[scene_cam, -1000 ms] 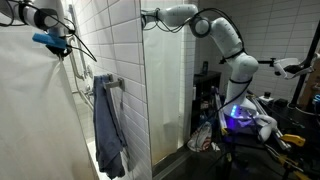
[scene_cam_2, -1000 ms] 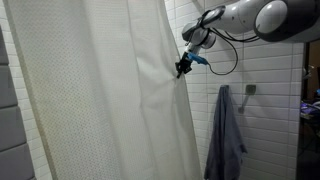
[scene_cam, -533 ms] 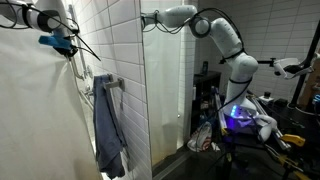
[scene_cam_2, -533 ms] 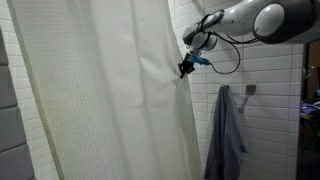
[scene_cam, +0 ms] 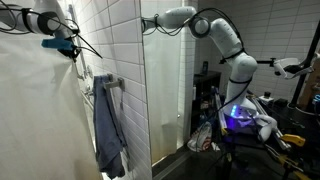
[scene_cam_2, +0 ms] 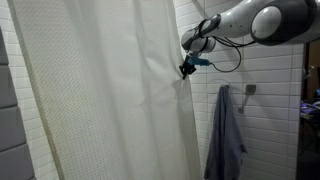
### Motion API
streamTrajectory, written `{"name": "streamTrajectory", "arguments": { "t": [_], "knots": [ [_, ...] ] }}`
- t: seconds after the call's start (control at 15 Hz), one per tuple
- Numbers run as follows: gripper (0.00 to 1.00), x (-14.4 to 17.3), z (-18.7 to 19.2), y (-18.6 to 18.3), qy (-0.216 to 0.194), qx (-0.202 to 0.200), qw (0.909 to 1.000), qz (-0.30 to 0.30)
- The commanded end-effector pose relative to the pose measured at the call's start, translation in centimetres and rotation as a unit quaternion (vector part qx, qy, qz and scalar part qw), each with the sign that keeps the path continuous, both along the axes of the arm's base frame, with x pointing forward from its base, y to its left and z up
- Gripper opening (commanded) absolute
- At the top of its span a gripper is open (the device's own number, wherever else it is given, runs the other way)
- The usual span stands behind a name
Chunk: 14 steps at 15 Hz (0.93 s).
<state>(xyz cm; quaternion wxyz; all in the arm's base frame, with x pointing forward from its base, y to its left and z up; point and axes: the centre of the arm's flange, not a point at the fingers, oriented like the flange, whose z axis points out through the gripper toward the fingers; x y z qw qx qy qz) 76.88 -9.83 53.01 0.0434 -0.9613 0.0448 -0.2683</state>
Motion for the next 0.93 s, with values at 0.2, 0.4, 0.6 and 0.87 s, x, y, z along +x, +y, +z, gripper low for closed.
{"name": "streamTrajectory", "arguments": {
  "t": [0.2,0.4,0.6,0.87],
  "knots": [
    [0.0,-0.45,0.34,0.4,-0.001,-0.025,0.9995,-0.02],
    [0.0,-0.43,0.27,0.41,0.0,-0.025,0.9994,-0.023],
    [0.01,0.01,-0.16,0.06,0.003,-0.015,0.9998,-0.013],
    [0.01,0.01,-0.17,0.06,0.003,-0.015,0.9998,-0.014]
  ]
}}
